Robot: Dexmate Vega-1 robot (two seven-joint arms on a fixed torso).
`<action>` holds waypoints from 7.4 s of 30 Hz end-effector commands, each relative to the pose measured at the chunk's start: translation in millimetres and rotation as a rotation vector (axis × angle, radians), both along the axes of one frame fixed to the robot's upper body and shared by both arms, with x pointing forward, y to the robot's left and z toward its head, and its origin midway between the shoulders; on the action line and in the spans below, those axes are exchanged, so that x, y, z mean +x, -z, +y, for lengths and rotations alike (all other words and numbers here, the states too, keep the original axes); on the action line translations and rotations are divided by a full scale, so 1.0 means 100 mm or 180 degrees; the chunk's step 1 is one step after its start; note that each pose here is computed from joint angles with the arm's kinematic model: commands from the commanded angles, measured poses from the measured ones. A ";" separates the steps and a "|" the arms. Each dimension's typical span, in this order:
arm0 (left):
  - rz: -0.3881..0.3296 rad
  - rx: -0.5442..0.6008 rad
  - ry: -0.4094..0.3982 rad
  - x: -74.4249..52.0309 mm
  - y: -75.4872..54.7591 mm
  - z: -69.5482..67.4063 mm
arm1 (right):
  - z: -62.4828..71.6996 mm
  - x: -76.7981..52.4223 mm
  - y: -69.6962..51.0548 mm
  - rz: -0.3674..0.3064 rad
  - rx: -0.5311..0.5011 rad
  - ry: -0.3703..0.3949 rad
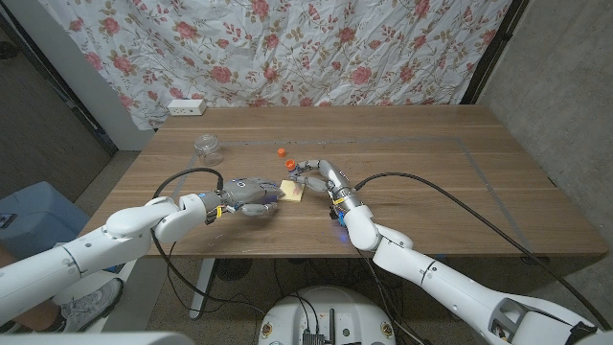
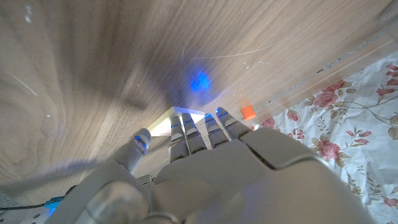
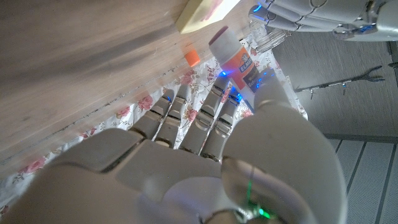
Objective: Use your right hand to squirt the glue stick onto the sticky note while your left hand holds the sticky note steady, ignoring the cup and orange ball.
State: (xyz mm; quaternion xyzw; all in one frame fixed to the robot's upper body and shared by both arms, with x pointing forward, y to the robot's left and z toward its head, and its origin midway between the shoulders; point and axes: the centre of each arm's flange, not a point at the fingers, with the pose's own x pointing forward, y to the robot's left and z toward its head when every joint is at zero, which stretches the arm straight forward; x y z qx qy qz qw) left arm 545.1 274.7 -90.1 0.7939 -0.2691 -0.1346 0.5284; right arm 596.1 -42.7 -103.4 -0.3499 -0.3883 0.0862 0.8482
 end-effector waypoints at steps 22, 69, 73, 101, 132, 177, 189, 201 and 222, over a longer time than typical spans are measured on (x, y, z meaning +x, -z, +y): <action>-0.0034 0.0006 -0.0050 0.01 -0.03 -0.01 | 0.03 0.10 0.06 0.0075 -0.0028 0.0006; -0.0038 0.0003 -0.0105 -0.06 0.03 -0.07 | -0.06 0.05 0.17 0.0094 -0.0134 0.0031; -0.0043 -0.0001 -0.0105 -0.06 0.03 -0.07 | -0.06 0.03 0.17 0.0080 -0.0167 0.0022; -0.0029 -0.0004 -0.0107 -0.03 0.05 -0.08 | -0.04 -0.03 0.19 0.0105 -0.0271 -0.0024; -0.0010 0.0012 -0.0110 -0.03 0.06 -0.10 | -0.03 -0.08 0.25 0.0144 -0.0272 -0.0060; 0.0054 0.0013 -0.0121 -0.03 0.07 -0.11 | -0.03 -0.14 0.05 0.0036 0.0051 -0.0126; 0.0061 0.0024 -0.0132 -0.03 0.07 -0.12 | -0.09 -0.18 -0.05 -0.0054 0.0109 -0.0123; 0.0073 0.0031 -0.0149 -0.04 0.06 -0.14 | -0.15 -0.19 -0.14 -0.0127 0.0163 -0.0104; 0.0007 0.0007 -0.0182 -0.07 0.00 -0.16 | -0.30 -0.17 -0.40 -0.0256 0.0163 -0.0051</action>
